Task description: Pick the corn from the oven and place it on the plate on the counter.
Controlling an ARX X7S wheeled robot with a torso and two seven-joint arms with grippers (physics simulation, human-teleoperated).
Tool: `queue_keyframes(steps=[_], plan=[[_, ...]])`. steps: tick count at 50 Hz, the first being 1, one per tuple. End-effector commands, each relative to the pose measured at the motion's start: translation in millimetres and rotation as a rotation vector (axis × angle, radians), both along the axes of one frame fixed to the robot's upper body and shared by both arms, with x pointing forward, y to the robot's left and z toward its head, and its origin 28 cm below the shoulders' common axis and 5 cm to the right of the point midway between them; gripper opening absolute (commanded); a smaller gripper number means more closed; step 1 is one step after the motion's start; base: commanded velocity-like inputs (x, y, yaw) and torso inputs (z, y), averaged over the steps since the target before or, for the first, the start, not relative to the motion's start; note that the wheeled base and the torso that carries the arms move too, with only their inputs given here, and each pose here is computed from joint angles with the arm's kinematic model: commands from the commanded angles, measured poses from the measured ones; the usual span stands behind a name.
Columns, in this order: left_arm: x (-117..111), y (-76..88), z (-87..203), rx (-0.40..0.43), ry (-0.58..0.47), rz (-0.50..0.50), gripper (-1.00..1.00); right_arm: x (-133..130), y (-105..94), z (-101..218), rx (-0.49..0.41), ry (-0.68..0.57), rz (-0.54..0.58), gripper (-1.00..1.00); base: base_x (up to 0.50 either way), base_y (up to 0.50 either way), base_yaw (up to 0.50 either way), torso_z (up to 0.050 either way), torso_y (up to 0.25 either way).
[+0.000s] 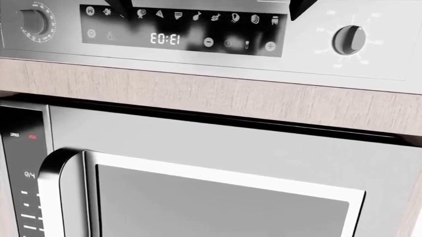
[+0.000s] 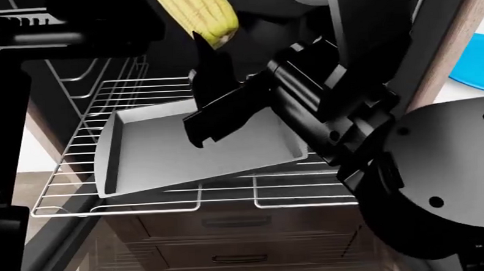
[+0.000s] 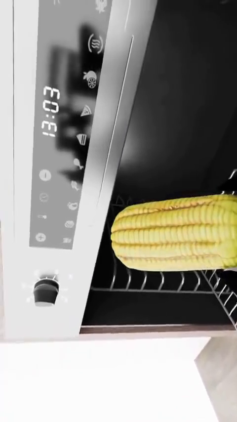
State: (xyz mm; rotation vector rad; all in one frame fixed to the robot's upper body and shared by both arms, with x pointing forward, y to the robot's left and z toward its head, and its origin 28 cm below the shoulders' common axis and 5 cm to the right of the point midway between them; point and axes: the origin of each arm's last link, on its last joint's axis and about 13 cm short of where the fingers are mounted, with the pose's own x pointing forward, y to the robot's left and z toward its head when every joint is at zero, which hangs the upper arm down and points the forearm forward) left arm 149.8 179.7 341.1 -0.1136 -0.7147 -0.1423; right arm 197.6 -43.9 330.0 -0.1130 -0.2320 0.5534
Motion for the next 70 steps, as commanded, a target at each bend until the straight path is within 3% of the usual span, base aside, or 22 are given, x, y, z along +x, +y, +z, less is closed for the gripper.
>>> queue_keyframes(steps=[1,61,70], plan=[[0,-0.6,1,0.002,-0.003,-0.003,1.00,-6,-0.9,8,-0.003,-0.039,0.000,-1.00,0.00,0.00,0.00,0.000,0.000],[-2,-1.4,3,0.005,-0.015,-0.017,1.00,-24,-0.7,23,-0.009,-0.120,0.007,-1.00,0.00,0.00,0.00,0.000,0.000],[-1,-0.1,3,-0.029,0.011,-0.038,1.00,-24,0.0,23,-0.013,-0.120,0.009,-1.00,0.00,0.00,0.00,0.000,0.000]])
